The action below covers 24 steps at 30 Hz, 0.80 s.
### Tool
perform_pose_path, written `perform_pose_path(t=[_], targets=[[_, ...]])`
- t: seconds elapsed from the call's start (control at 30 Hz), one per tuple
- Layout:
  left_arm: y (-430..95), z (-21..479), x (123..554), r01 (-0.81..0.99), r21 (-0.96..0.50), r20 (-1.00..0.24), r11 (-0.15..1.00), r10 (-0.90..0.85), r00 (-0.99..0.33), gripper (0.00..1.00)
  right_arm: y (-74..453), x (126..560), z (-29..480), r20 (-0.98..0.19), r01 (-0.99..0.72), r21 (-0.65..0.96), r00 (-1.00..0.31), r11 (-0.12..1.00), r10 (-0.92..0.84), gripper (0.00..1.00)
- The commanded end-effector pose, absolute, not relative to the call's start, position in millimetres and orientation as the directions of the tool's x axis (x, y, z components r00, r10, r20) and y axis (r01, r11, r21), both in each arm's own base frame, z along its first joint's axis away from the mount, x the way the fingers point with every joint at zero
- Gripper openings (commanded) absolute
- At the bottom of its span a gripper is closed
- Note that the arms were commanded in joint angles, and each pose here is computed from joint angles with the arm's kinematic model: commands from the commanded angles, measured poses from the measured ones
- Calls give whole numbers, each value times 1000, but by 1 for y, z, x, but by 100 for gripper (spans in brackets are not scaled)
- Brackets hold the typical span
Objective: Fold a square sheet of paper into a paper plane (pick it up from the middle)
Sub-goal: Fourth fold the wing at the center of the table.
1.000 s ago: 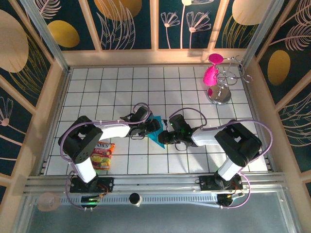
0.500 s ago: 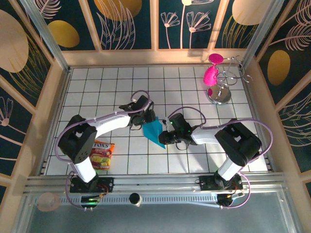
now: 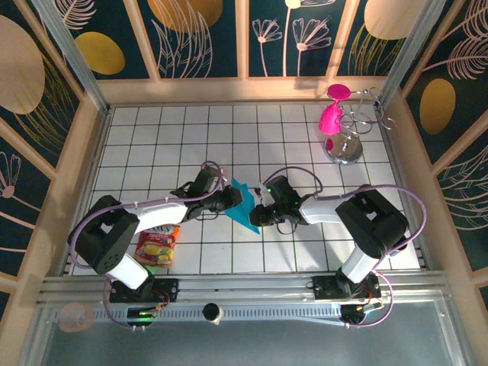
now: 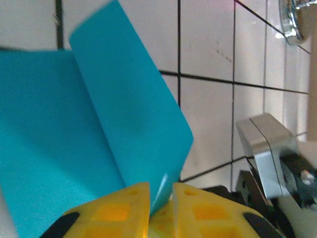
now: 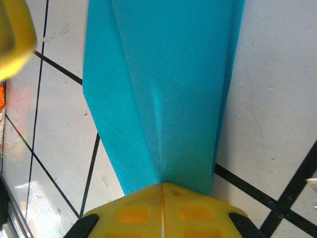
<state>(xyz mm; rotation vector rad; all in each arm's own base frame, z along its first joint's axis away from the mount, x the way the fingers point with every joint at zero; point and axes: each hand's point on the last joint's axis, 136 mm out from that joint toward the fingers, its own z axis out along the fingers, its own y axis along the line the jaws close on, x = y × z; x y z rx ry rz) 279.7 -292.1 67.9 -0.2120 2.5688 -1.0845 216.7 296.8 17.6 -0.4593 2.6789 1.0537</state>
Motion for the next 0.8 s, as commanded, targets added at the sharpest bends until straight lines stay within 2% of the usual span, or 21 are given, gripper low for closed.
perform_pose_path(t=[0.0,0.13,0.4,0.77], targets=[[-317,96,278,55,-828,-236,558,-257,-937,16,288,209,1,-257,-341,598,-939,725,-229,9],[-326,89,273,34,-844,-191,535,-241,-951,13,288,209,0,-252,-337,599,-940,727,-228,7],[-329,49,274,-52,-785,-113,617,-226,-968,12,287,209,-1,-251,-337,596,-940,729,-229,6],[-305,20,280,-138,-667,-120,732,-289,-950,11,284,207,-5,-247,-336,583,-941,740,-232,6]])
